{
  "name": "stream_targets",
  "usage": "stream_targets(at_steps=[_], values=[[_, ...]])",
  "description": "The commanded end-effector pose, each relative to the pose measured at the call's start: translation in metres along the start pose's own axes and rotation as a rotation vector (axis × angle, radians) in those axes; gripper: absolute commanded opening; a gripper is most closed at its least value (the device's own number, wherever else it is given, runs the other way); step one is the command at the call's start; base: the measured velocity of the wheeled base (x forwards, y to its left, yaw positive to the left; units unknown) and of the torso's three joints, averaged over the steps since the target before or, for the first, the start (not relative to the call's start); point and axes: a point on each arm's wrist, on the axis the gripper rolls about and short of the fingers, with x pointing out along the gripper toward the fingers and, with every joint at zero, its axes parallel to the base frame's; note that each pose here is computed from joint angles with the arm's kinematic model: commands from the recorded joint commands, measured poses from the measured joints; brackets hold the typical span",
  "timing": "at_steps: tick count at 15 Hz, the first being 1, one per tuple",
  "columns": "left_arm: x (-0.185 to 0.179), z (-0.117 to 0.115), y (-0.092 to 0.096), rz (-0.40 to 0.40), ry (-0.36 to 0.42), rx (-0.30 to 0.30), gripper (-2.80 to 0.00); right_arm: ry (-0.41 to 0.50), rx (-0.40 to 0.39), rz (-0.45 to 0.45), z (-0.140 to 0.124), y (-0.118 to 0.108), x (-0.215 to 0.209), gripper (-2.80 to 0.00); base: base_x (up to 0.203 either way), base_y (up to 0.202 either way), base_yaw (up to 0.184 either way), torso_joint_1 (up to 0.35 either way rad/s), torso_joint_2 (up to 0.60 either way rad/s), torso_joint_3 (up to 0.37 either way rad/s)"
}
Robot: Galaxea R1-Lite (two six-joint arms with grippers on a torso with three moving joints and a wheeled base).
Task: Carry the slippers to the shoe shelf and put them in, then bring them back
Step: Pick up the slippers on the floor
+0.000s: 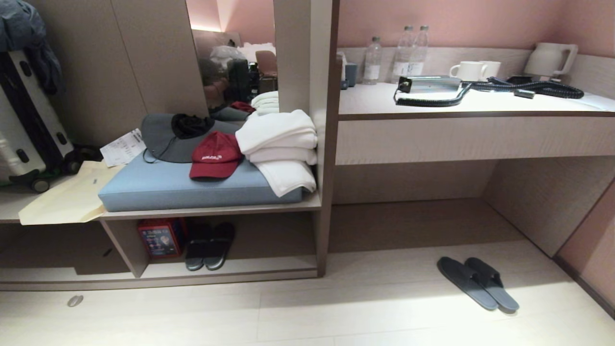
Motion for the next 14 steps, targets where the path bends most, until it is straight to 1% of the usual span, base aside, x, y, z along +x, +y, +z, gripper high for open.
stream_targets(at_steps=[1, 6, 8, 14], values=[[0.0001, -0.0004, 0.0000, 0.000, 0.002, 0.000, -2.80, -0.001, 0.000, 0.000, 0.0001, 0.0000, 0.0000, -2.80, 0.195, 0.000, -0.001, 0.000, 0.00, 0.002], [0.0001, -0.0004, 0.0000, 0.000, 0.002, 0.000, -2.80, 0.001, -0.001, 0.000, 0.0000, 0.0000, 0.0001, -2.80, 0.195, 0.000, -0.001, 0.003, 0.01, 0.003], [0.0000, 0.0000, 0.0000, 0.000, 0.000, -0.002, -2.80, 0.001, -0.002, 0.001, 0.0000, 0.0000, 0.0001, -2.80, 0.133, 0.000, 0.002, 0.003, 0.00, 0.001], [0.0000, 0.0000, 0.0000, 0.000, 0.000, 0.000, -2.80, 0.001, -0.002, 0.001, 0.0000, 0.0000, 0.0001, -2.80, 0.000, 0.000, 0.000, 0.000, 0.00, 0.000]])
